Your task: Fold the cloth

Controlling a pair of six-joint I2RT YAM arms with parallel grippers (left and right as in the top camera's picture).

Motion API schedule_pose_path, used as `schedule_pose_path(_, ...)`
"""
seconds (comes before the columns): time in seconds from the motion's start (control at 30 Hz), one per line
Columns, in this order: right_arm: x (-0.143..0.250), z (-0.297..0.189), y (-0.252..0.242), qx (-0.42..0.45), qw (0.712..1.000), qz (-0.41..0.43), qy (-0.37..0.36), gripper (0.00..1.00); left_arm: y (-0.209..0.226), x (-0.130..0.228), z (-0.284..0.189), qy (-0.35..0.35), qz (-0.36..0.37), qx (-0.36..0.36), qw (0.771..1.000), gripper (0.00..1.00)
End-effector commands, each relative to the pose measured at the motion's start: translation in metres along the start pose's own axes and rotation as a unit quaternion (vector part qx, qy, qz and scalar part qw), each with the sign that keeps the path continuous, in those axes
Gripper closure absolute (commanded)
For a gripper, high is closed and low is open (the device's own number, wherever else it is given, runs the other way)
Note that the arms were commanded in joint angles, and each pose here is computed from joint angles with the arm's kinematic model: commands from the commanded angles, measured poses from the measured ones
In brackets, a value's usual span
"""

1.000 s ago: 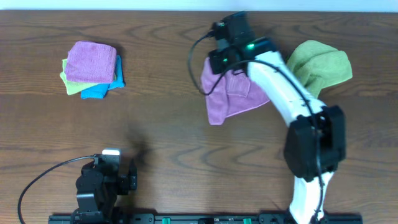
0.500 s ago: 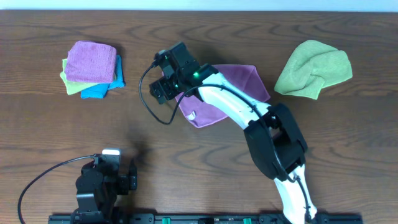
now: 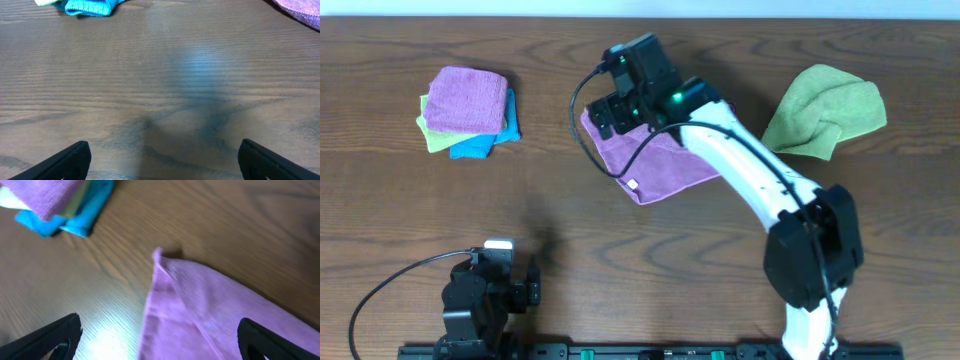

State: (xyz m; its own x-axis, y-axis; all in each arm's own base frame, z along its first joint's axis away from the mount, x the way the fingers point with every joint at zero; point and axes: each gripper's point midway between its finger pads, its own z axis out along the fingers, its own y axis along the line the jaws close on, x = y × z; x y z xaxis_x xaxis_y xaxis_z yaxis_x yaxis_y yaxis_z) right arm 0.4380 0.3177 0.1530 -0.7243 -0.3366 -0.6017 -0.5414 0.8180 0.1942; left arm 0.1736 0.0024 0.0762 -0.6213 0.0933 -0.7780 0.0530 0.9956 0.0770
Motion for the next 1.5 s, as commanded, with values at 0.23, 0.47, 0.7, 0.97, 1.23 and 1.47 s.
schedule_pose_path(0.23, 0.043, -0.019, -0.059, 0.089, 0.983, 0.139, 0.083, 0.02, 0.002, 0.024, 0.008, 0.039, 0.005, -0.009, 0.999, 0.05)
schedule_pose_path(0.47, 0.066, -0.036, -0.103, 0.097, 0.959, 0.237, 0.122, 0.01, 0.002, 0.024, 0.008, 0.039, 0.005, -0.009, 0.999, 0.05)
schedule_pose_path(0.7, 0.080, -0.041, -0.121, 0.060, 0.947, 0.285, 0.138, 0.01, 0.002, 0.024, 0.008, 0.039, 0.005, -0.009, 0.999, 0.05)
schedule_pose_path(0.97, 0.126, -0.025, -0.121, 0.015, 0.929, 0.321, 0.184, 0.01, -0.010, 0.009, 0.008, 0.007, 0.004, 0.028, 1.000, 0.05)
schedule_pose_path(1.23, 0.152, -0.002, -0.115, -0.018, 0.920, 0.347, 0.181, 0.01, -0.035, -0.007, 0.005, -0.029, 0.007, 0.103, 0.994, 0.05)
schedule_pose_path(1.47, 0.158, 0.014, -0.116, -0.025, 0.910, 0.382, 0.156, 0.04, -0.049, -0.014, 0.001, -0.045, 0.010, 0.144, 0.989, 0.05)
